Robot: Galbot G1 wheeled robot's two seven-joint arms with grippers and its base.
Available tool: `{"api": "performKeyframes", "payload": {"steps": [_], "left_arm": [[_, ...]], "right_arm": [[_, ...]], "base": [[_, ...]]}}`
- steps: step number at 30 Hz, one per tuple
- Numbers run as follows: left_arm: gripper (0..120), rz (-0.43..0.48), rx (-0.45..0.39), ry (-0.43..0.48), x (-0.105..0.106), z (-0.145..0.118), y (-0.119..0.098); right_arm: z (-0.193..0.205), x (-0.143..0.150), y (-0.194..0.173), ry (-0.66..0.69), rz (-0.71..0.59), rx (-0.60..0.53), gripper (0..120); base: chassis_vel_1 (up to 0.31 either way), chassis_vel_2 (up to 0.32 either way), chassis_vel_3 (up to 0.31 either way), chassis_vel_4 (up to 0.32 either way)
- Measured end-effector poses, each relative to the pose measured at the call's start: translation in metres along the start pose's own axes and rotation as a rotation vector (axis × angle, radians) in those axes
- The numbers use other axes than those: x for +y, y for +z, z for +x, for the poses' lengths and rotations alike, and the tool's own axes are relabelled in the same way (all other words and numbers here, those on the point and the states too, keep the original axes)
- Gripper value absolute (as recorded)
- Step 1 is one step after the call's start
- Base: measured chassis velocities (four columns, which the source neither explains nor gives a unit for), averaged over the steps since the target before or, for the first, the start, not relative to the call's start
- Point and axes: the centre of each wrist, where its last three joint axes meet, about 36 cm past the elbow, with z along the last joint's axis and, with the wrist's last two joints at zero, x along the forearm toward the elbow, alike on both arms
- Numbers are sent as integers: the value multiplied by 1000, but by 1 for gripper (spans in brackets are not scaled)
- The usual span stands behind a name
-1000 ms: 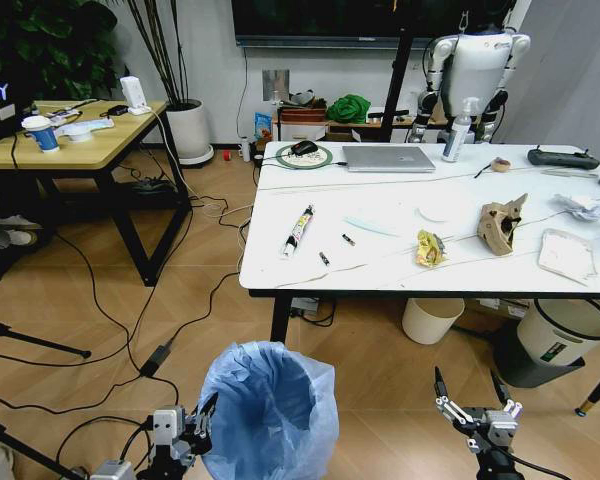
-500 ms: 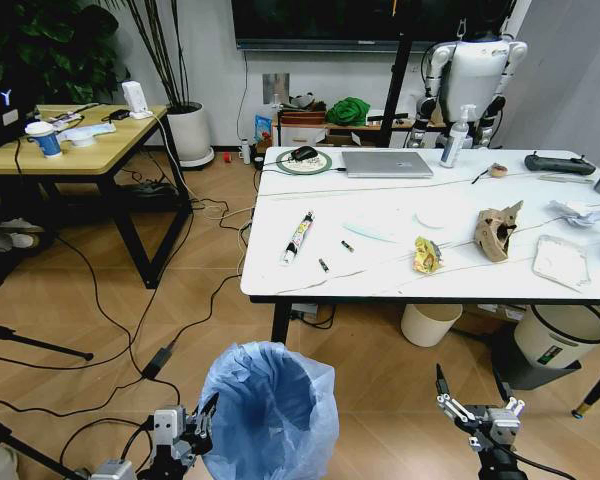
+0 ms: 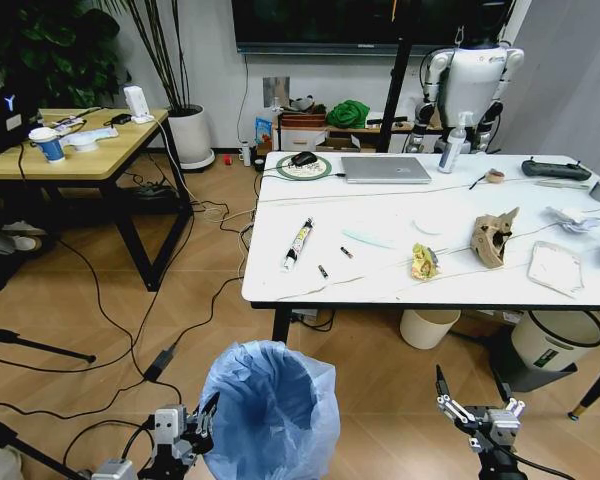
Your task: Pick up the trash bin and place the trash from the table into it.
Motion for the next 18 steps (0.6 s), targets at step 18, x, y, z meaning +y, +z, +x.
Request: {"api": "performKeyframes", "payload": {"steps": [18], "left_arm": [[0, -4, -2, 6, -1, -1, -1]], "right_arm": [[0, 0, -2, -1, 1, 1, 100]], "base": [[0, 0, 0, 0]]}}
